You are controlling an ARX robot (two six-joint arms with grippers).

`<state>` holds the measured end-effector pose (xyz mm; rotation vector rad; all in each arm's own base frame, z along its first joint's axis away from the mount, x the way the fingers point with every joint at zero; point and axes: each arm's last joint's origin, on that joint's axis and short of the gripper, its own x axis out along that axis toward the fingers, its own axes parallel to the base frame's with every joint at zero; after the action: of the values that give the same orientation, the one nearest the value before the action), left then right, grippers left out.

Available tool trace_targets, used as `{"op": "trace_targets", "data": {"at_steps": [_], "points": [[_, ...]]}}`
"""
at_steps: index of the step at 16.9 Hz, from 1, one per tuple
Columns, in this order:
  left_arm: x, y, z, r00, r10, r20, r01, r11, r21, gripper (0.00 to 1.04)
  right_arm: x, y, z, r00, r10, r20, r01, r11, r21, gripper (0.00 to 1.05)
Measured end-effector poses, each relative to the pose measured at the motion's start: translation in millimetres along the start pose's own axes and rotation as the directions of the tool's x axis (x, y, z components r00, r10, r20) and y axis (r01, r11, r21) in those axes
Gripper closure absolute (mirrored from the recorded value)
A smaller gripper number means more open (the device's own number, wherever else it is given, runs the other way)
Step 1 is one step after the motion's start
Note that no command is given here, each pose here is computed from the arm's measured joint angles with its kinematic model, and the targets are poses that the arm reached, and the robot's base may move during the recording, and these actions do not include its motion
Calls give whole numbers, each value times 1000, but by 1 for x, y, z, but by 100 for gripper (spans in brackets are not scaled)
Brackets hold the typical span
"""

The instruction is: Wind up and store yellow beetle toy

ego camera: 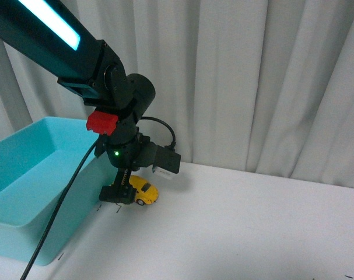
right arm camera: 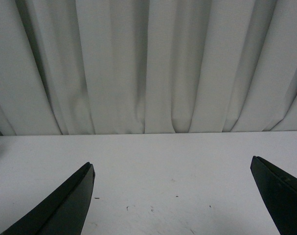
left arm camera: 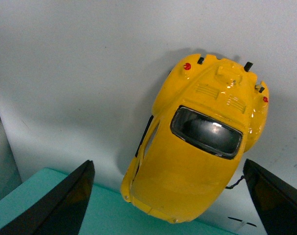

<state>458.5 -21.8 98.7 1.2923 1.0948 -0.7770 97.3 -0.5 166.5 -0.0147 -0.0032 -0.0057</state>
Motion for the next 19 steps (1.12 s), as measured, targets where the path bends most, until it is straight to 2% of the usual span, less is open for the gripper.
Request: {"op": "trace_targets", "data": {"at_steps": [3,5,6,7,10,12,14,19], "points": [[0,0,0,1000,-1,8,1,1000,12,42,0,0,0,1000,0,0,0,1000,0,7],[-1,1,2,1000,0,13,-1,999,34,60,0,0,0,1000,0,0,0,1000,0,7],[-3,2,4,1000,-1,21,0,999,48,65,0,0,0,1000,0,0,0,1000,0,7],[-4,2,6,1000,-7,23,5,998,66,66,0,0,0,1000,0,0,0,1000,0,7],[-23,-10,25,982,-134,133,92,955,280,68,0,0,0,1000,0,0,0,1000,0,7],[-45,-9,29,968,-141,207,79,956,282,68,0,0,0,1000,0,0,0,1000,0,7],[-75,-3,26,950,-122,287,55,972,230,68,0,0,0,1000,0,0,0,1000,0,7],[-105,5,15,937,-79,339,28,988,152,68,0,0,0,1000,0,0,0,1000,0,7]]}}
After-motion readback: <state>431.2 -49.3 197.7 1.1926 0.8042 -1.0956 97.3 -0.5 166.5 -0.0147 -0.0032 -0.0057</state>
